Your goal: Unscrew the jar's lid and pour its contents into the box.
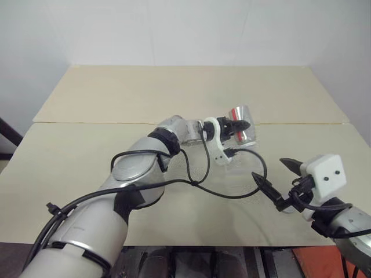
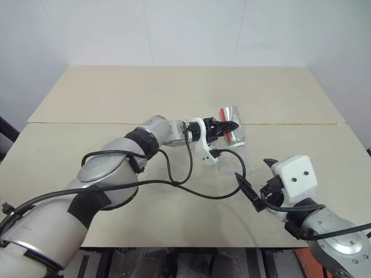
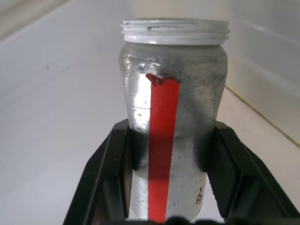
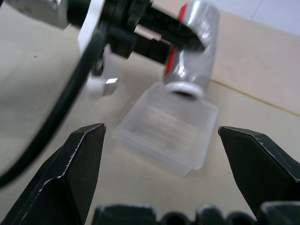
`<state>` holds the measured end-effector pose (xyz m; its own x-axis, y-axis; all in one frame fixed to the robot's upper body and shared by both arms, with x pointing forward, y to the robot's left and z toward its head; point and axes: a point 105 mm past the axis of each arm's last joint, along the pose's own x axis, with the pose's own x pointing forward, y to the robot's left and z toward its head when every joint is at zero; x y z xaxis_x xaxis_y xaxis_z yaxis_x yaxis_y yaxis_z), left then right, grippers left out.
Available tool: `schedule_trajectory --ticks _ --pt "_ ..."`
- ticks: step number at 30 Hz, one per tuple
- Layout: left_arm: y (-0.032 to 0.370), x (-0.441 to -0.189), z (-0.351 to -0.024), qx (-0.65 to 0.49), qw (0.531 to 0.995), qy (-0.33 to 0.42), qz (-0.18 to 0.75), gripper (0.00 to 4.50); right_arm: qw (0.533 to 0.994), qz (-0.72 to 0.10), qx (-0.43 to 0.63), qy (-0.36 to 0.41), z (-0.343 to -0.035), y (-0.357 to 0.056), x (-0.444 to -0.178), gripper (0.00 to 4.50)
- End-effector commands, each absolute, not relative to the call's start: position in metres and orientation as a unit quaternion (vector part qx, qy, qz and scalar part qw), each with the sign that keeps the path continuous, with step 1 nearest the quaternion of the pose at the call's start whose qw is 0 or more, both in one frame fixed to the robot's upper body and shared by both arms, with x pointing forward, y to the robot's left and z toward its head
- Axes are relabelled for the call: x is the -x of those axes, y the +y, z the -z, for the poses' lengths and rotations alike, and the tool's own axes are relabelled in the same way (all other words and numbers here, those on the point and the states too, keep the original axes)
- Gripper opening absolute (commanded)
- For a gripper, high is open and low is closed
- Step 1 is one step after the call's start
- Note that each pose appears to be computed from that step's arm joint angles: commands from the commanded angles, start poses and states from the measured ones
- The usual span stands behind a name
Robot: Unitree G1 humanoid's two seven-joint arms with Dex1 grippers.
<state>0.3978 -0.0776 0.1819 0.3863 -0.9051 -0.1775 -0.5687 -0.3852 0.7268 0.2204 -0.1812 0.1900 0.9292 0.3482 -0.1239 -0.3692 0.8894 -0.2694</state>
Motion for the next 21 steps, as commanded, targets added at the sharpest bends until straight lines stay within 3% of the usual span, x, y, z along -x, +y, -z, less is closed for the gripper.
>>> schedule_trajectory --ticks 1,7,9,12,15,18,21 --pt "-0.084 -0.398 -0.203 -0.788 0.252 -0.499 0.258 1.87 0.97 -0.191 0.149 0.005 -0.2 -0.174 -0.217 4.47" --pt "-0.082 -0.396 -0.209 -0.78 0.24 -0.525 0.243 1.87 0.971 -0.185 0.153 0.009 -0.198 -0.175 -0.216 4.47" --pt "-0.08 -0.397 -0.208 -0.777 0.255 -0.52 0.247 1.87 0.97 -0.186 0.154 0.01 -0.198 -0.174 -0.217 4.47" --pt "-0.075 -0.4 -0.206 -0.761 0.335 -0.487 0.269 1.87 0.97 -0.186 0.157 0.012 -0.197 -0.174 -0.217 4.47" --pt "-0.068 -0.405 -0.199 -0.683 0.52 -0.386 0.338 1.87 0.969 -0.184 0.163 0.016 -0.195 -0.175 -0.219 4.47" --pt "-0.058 -0.411 -0.192 -0.509 0.71 -0.261 0.41 1.87 0.97 -0.183 0.161 0.016 -0.194 -0.176 -0.22 4.47" --pt "-0.045 -0.421 -0.191 -0.289 0.834 -0.159 0.442 1.87 0.97 -0.183 0.157 0.016 -0.193 -0.176 -0.221 4.47"
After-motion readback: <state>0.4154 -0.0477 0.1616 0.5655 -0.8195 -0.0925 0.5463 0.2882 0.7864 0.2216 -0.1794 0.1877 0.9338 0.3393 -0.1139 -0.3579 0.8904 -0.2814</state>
